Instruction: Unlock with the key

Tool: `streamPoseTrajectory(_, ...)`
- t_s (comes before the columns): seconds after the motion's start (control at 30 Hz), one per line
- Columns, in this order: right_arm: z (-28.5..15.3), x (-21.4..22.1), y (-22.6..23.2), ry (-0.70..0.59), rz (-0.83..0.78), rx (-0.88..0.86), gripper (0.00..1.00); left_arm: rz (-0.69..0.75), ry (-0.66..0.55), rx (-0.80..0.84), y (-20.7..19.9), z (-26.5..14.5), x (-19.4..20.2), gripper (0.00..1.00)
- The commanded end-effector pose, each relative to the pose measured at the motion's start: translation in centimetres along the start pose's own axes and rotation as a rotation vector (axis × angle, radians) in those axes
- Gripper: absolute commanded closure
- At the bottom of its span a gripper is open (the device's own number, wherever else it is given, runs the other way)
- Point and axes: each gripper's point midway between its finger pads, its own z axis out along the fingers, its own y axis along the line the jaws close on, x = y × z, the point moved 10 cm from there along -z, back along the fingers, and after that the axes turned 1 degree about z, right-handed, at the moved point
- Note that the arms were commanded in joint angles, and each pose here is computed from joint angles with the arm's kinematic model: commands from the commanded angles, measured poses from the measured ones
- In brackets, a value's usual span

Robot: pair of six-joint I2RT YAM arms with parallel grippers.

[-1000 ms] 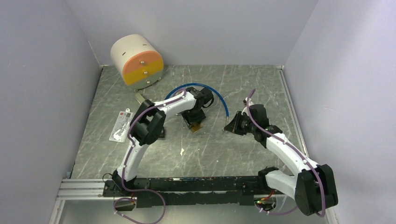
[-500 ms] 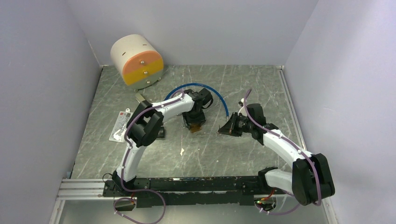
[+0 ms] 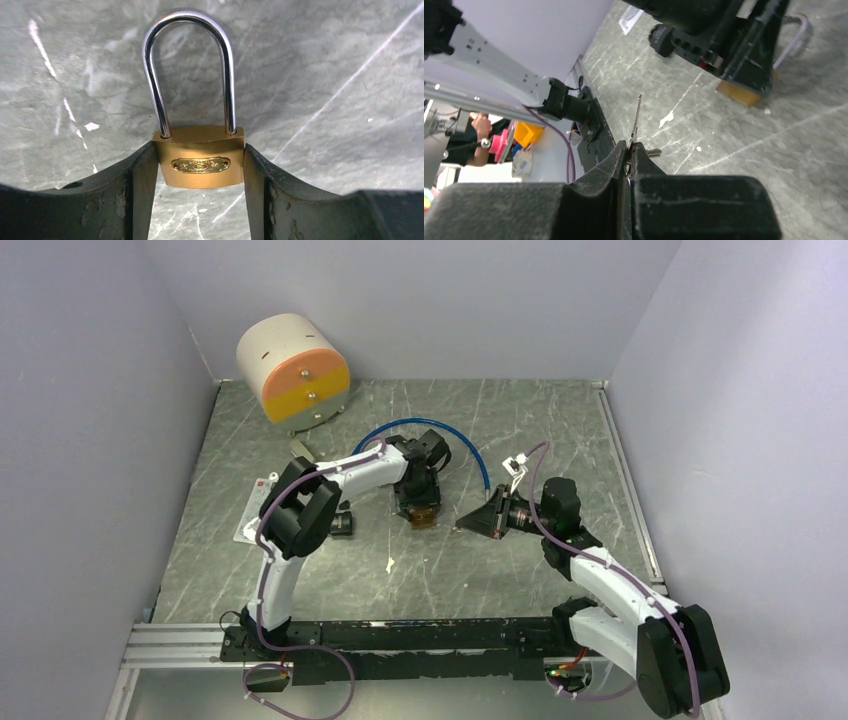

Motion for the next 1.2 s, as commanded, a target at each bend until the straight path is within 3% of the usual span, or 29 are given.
streamPoseTrajectory(0.0,0.2,-1.5,1.8,0.002,-0.194,-0.194,1.00,0.039,-0.006,0.195,-1.1,-4.2,-1.1,0.97)
streamPoseTrajectory(0.13,0.7,-1.8,1.8,0.041,-0.201,-0.243,1.00,0.065,-0.030,0.229,-0.8,-6.4,-1.7,0.97)
streamPoseTrajectory(0.3,1.9,-2.7,0.2,0.088,-0.178,-0.135,1.00,0.010,0.000,0.276,0.0,-8.5,-2.8,0.97)
streamPoseTrajectory(0.67,5.7,-2.7,-2.3,0.178,0.071,0.069,1.00,-0.202,0.116,0.467,2.3,-11.3,-5.4,0.97)
streamPoseTrajectory(0.87,8.8,-2.4,-2.5,0.217,0.084,0.110,1.00,-0.253,0.097,0.474,3.2,-11.4,-5.2,0.97)
streamPoseTrajectory(1.17,10.0,-3.6,-2.2,0.189,0.074,0.102,1.00,-0.274,0.097,0.475,3.7,-11.9,-4.4,0.97)
